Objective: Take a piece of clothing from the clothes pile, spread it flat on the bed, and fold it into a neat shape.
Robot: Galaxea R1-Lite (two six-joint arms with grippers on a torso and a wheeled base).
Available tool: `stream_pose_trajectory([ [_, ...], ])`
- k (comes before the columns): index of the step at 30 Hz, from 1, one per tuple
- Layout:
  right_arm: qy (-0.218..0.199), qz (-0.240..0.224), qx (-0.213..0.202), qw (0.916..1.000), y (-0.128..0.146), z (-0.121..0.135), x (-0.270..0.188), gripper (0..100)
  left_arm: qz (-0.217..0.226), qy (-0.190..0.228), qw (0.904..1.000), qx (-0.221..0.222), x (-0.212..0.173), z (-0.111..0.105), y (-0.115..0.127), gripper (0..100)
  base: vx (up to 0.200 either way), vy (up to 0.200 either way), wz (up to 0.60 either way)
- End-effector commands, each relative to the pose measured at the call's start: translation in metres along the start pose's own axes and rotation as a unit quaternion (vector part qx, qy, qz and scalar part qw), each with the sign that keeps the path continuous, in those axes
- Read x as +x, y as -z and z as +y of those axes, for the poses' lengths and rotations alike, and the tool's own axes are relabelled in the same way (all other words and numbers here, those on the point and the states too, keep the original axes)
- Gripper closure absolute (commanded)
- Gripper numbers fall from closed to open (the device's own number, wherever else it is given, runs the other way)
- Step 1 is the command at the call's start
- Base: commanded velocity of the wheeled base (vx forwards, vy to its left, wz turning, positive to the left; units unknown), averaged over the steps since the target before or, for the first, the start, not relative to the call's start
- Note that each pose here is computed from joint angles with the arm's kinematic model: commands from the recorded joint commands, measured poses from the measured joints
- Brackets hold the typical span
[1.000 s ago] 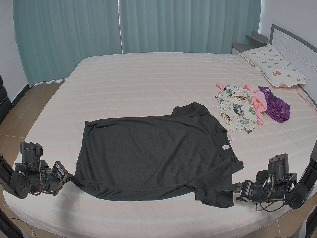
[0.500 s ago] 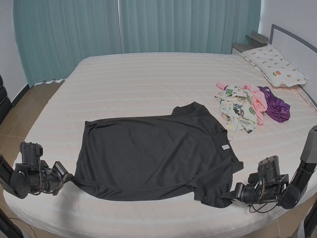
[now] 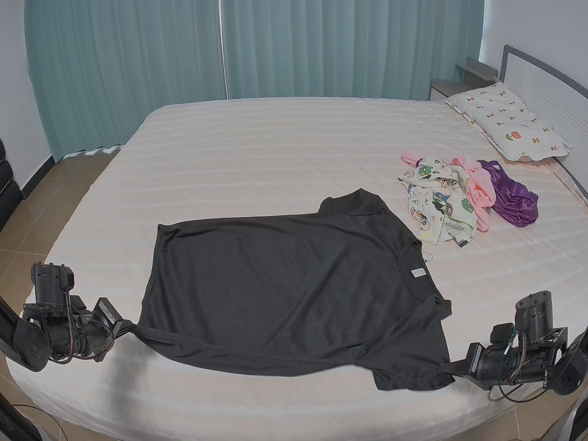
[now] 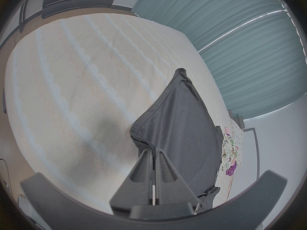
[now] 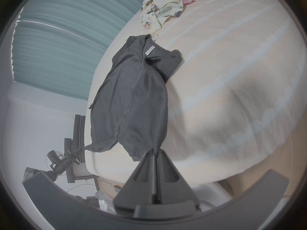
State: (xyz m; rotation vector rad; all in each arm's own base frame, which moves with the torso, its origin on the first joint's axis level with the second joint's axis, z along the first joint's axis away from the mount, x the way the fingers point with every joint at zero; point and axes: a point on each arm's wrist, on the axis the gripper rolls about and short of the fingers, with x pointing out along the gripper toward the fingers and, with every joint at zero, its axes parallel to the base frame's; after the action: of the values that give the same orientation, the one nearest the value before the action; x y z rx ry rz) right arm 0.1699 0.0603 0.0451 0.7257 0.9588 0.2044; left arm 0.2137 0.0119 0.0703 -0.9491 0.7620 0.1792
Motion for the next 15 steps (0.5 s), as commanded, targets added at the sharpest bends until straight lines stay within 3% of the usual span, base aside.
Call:
stream_pose_trajectory([
  [1, -0.030, -0.029, -0.009, 0.9991, 0.004, 0.005, -0.030, 100, -0.018, 0.021, 0.9996, 0.007, -0.015, -0.004, 0.001, 100, 0.000, 0.000, 0.00],
  [15, -0.020, -0.014, -0.027, 0.9993, 0.025, 0.004, -0.071, 100, 0.012, -0.018, 0.9985, 0.050, -0.028, 0.022, 0.028, 100, 0.000, 0.000, 0.00],
])
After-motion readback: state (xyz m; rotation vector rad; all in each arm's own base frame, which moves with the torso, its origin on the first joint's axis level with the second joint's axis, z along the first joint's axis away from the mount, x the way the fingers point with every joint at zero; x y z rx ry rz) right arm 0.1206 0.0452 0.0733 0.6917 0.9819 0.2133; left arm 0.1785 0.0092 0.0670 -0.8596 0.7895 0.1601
